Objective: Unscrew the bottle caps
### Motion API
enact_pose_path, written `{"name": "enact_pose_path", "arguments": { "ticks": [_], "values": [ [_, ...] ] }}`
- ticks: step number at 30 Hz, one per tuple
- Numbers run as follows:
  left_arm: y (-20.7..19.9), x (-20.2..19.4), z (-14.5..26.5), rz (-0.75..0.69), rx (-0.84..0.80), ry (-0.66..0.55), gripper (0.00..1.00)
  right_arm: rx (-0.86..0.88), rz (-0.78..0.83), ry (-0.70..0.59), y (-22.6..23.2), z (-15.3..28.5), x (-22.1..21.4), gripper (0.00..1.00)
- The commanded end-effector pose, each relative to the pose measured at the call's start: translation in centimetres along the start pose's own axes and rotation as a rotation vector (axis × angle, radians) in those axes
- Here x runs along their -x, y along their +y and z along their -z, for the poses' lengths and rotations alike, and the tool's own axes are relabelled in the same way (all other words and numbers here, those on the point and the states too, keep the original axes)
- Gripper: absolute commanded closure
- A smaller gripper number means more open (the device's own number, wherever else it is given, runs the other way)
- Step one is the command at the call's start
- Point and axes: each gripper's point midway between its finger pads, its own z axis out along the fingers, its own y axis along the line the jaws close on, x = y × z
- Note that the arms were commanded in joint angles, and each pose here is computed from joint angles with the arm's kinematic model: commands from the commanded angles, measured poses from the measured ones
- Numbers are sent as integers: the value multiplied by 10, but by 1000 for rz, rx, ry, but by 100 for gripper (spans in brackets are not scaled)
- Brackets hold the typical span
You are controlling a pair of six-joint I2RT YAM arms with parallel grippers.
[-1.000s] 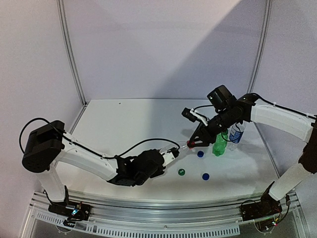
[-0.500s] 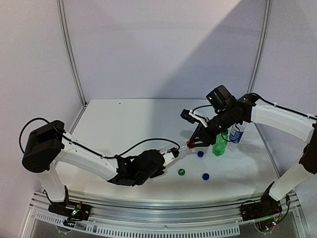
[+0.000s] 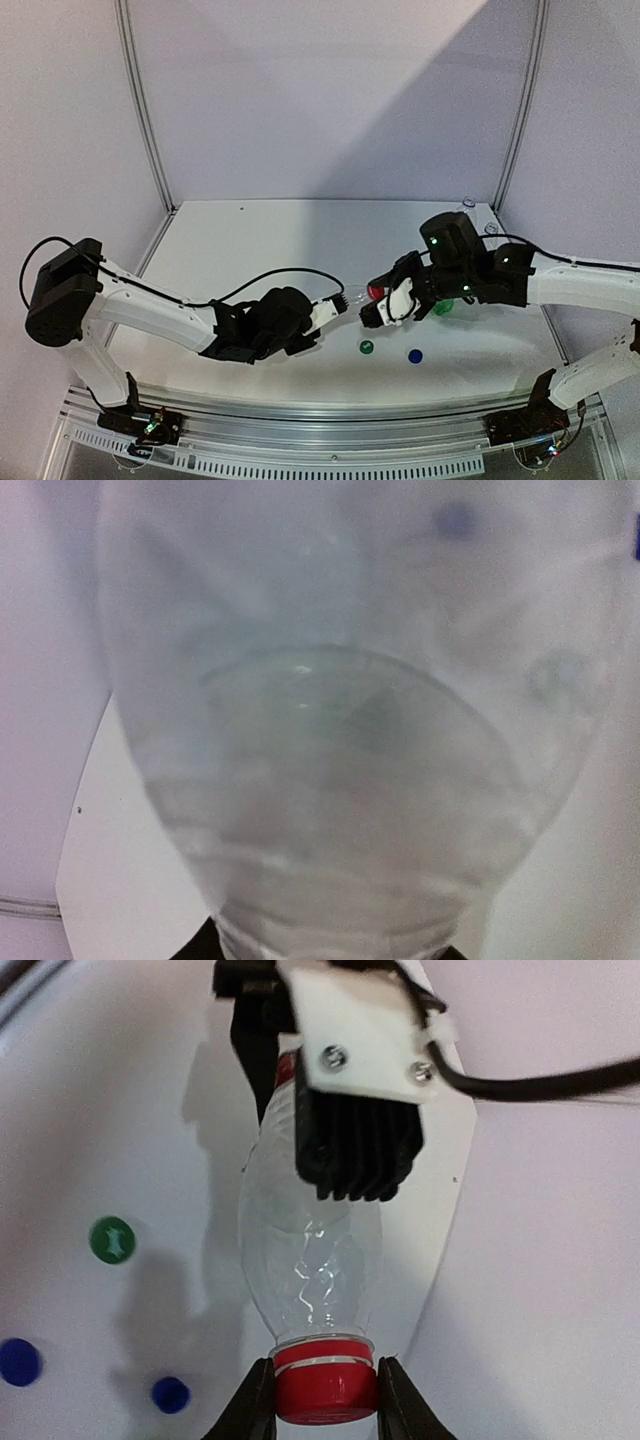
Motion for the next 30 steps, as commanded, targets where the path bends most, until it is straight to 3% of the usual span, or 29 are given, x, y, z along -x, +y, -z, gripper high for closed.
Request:
{"name": "enact_pose_path", "arguments": {
  "ticks": [1, 5, 13, 20, 25, 27, 30],
  "values": [
    [-10, 10, 6, 54, -86, -49, 97, -164, 441, 308, -18, -22, -49, 100],
    [-8, 9, 6, 53, -74, -44, 100, -192, 508, 316, -14, -22, -45, 99],
    [-4, 9, 7, 57, -58, -44, 100, -184, 297, 248, -31, 31, -28, 49],
    [3, 9, 8, 60, -21, -48, 100, -119, -109, -19, -25, 89, 17, 22],
    [11, 11, 13, 50, 17, -73, 100, -98, -731, -159, -65, 116, 18, 23],
    [11, 13, 16, 35, 29, -85, 100, 22, -1001, -170, -68, 113, 11, 26],
    [9, 14, 17, -7, 58, -87, 100, 218, -1247, -121, -59, 90, -6, 27]
  ]
}}
